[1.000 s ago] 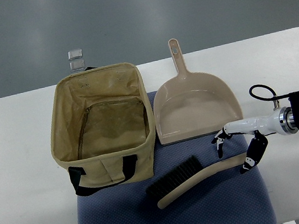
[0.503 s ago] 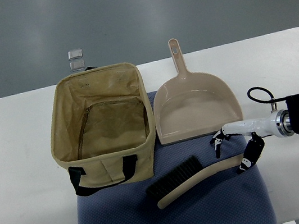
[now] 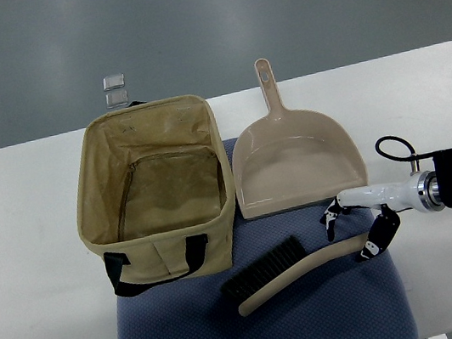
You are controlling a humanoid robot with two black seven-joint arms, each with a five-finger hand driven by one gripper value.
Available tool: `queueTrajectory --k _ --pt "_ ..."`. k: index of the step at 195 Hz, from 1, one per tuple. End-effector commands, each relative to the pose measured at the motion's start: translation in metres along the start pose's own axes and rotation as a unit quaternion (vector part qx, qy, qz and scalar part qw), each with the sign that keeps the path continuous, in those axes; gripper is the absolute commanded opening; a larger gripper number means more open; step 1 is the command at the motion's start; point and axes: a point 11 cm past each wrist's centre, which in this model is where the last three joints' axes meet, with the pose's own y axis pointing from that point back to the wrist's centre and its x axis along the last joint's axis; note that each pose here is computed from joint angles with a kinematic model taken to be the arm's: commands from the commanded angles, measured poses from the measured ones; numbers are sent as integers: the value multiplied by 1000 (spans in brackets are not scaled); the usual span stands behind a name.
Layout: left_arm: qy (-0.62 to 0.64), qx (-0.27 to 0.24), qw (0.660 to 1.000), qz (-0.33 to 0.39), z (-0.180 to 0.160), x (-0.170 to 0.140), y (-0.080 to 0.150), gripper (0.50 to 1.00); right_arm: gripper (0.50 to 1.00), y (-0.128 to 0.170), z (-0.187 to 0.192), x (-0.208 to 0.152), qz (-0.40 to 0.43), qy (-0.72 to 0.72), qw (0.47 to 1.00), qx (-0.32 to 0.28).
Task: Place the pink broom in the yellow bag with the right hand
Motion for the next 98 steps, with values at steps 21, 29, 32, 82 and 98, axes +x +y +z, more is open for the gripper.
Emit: queueTrajectory --k 21,29,32,82,98 --pt "-1 0 1000 -1 0 0 0 1000 668 -6 3 -1 7 1 1000 -4" --pt "-1 0 1000 -1 0 0 0 1000 627 -7 5 0 8 -2 1000 -7" --pt "-1 0 1000 -1 0 0 0 1000 615 -7 6 0 8 -2 1000 -7" --pt "-1 0 1000 -1 0 -1 0 1000 500 5 4 25 34 -3 999 -3" --pt "-1 1 1000 -1 0 -1 0 1000 500 10 3 33 40 -1 999 -2"
